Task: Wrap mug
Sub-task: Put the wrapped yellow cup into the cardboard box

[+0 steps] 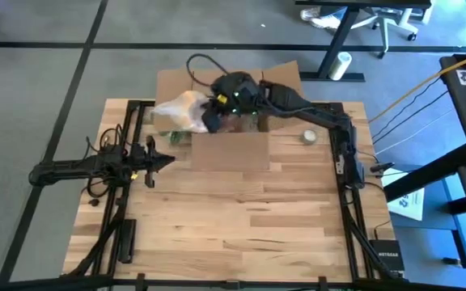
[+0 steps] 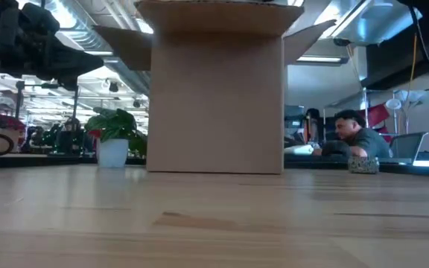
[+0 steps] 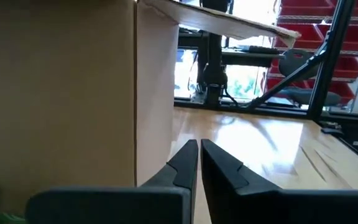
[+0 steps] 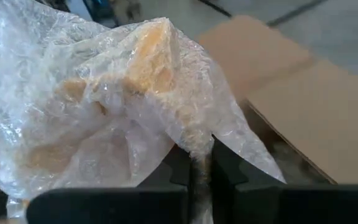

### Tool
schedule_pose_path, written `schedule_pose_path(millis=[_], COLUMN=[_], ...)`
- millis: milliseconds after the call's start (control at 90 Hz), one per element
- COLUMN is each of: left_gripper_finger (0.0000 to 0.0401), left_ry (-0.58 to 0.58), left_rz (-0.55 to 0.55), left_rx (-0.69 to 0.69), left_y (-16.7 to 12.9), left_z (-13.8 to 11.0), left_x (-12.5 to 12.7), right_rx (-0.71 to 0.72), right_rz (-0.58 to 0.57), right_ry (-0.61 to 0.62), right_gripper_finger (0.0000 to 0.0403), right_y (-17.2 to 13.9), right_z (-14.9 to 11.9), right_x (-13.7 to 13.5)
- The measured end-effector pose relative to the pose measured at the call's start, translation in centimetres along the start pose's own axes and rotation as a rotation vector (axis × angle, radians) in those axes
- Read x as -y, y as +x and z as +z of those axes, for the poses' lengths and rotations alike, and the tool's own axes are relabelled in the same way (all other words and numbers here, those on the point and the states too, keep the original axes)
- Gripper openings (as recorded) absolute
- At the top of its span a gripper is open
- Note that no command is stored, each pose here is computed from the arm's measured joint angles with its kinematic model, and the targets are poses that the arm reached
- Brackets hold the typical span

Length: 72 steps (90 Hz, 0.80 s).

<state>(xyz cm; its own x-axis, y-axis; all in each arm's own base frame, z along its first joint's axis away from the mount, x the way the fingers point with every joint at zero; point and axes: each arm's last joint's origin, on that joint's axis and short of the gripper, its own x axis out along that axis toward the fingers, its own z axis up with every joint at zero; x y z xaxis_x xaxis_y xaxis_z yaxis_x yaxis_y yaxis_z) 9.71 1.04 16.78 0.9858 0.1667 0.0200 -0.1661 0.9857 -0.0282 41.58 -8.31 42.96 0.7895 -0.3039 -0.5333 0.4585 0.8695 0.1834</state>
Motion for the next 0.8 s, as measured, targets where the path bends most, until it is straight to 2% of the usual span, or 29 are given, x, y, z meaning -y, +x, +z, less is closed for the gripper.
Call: schedule_pose_path(millis=[189,356,456,622,800], left_gripper_finger=[0.0001,0.0001,0.0001,0.0001,0.0001], left_ry=[0.000,0.000,0.000,0.000,0.000], left_rz=[0.000,0.000,0.000,0.000,0.000], left_rx=[0.000,-0.001,-0.001,0.000,-0.001], left_y=[0.0,0.0,0.0,0.0,0.0], left_z=[0.0,0.0,0.0,0.0,0.0], left_x=[0.0,0.0,0.0,0.0,0.0], right_rx=[-0.122,-0.198,-0.259,-0.384,-0.395], right_rz=[-0.080,-0.178,-0.178,-0.211,-0.195], right_ry=[0.009,0.034,0.075,0.070,0.060], right_gripper_finger=[0.0002,0.0002,0.0002,0.0002,0.0002], right_y=[-1.4,-1.1,0.2,3.6,6.6], right_z=[-0.8,-1.7,-2.2,-4.0,-4.8], right_x=[1.4,2.6,3.5,4.2,4.4])
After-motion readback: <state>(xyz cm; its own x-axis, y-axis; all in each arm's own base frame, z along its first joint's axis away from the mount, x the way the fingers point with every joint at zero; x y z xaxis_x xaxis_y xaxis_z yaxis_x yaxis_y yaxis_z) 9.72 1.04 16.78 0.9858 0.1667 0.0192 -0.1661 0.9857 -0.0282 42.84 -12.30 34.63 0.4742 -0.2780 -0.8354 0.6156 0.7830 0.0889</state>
